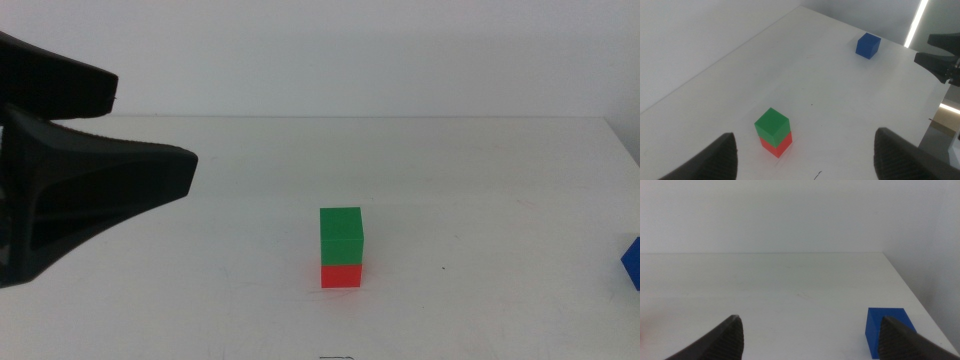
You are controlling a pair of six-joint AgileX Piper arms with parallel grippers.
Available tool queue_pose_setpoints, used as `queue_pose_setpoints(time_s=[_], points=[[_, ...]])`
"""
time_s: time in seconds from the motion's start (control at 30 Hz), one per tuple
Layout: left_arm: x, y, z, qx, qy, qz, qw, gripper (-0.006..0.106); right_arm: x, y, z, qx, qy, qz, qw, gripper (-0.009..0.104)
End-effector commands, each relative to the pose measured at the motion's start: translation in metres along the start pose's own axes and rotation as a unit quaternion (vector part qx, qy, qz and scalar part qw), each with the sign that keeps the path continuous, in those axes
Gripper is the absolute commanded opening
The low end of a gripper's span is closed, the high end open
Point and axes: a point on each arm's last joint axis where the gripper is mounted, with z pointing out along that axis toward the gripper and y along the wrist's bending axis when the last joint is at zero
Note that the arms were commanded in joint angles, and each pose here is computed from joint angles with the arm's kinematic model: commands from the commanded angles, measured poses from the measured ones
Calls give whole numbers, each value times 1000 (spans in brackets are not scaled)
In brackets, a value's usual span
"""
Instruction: Stack red cubes first, then green, then blue cubes in a specific spot.
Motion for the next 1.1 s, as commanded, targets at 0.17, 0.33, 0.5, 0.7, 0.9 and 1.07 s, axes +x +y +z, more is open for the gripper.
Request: queue_pose_setpoints(time_s=[0.17, 0.33, 0.5, 0.7, 0.9, 1.07], points=[[-11, 0, -6, -5, -47, -7, 999, 94, -46, -1, -8, 7, -17, -4, 1000, 94], [-11, 0, -6, -5, -47, -7, 999, 94, -100, -2, -4, 23, 69, -7, 997, 94], [-11, 0, -6, -5, -47, -7, 999, 94, -149, -5, 9, 40, 150, -13, 988, 94], [-11, 0, -6, -5, -47, -7, 999, 94, -176, -3, 36, 43, 266, 4, 963, 94], [-11, 0, -6, -5, -47, -7, 999, 94, -183, -3, 57, 48, 370, 10, 928, 94], [-11, 0, -6, -5, -47, -7, 999, 94, -180, -2, 64, 48, 420, 14, 906, 94]])
